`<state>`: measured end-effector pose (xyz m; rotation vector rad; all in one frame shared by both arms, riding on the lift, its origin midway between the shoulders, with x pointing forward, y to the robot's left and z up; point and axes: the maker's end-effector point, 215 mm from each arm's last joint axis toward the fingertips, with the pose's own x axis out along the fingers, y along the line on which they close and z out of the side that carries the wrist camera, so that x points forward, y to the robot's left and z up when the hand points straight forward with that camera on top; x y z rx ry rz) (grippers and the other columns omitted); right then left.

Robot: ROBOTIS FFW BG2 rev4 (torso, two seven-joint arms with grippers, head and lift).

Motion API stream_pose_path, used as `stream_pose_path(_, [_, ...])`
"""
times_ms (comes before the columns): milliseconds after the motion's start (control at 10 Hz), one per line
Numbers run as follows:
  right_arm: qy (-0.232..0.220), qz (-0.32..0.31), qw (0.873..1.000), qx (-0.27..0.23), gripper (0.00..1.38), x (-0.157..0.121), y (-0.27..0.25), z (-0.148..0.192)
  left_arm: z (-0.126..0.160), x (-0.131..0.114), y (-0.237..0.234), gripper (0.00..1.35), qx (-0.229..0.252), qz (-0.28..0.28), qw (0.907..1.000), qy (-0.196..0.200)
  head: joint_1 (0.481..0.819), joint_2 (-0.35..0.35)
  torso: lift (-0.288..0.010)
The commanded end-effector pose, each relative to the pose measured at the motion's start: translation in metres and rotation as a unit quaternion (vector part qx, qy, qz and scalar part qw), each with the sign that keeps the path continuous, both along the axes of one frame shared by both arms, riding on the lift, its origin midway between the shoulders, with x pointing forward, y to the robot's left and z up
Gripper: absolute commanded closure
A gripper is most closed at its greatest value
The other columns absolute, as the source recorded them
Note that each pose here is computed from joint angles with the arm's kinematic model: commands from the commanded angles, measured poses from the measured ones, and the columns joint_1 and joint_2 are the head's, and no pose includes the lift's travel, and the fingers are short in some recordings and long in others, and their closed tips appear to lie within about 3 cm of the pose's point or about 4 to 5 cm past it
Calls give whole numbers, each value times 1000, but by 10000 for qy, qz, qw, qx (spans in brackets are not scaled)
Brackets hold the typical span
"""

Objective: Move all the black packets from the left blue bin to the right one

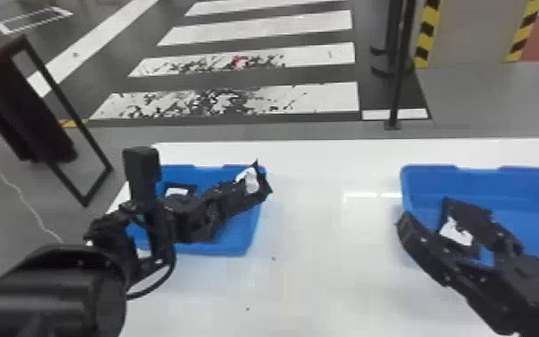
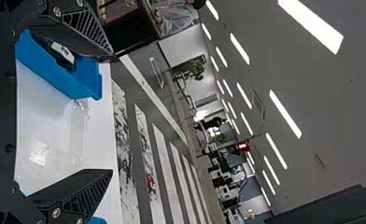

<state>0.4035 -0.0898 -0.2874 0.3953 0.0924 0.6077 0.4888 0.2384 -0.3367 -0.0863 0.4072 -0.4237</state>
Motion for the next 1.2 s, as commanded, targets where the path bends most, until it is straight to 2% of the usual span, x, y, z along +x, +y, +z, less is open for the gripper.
stream_pose_path(0, [130,236,9993,259,130,1,17,-2,6,-12,-49,1208,-340,-447,9984,-72,695,189,-140])
stream_pose_path(200, [194,387,9984,372,130,9,26,-6,11,-24,-106,1208,-678,-1006,9926,-61,695,151,-140])
stream_pose_path(400, [183,419,9981,407,130,23,27,-7,25,-34,-151,1208,-945,-1471,9845,-129,695,82,-140])
stream_pose_path(600, [198,428,9981,395,130,34,28,-12,33,-44,-180,1208,-1149,-1773,9773,-133,695,26,-140])
stream_pose_path(800, [312,414,9980,358,163,47,28,-27,37,-50,-195,1208,-1237,-1929,9733,-142,695,-1,-140])
stream_pose_path(900, [275,418,9982,342,252,52,28,-25,34,-52,-198,1208,-1222,-1969,9727,-82,695,-13,-140])
stream_pose_path(1000, [261,433,9980,378,515,55,30,-22,32,-54,-199,1208,-1224,-1979,9725,-43,695,-23,-140])
stream_pose_path(1100, [353,488,9972,439,947,56,35,-27,33,-54,-201,1208,-1226,-1999,9721,-49,695,-26,-140])
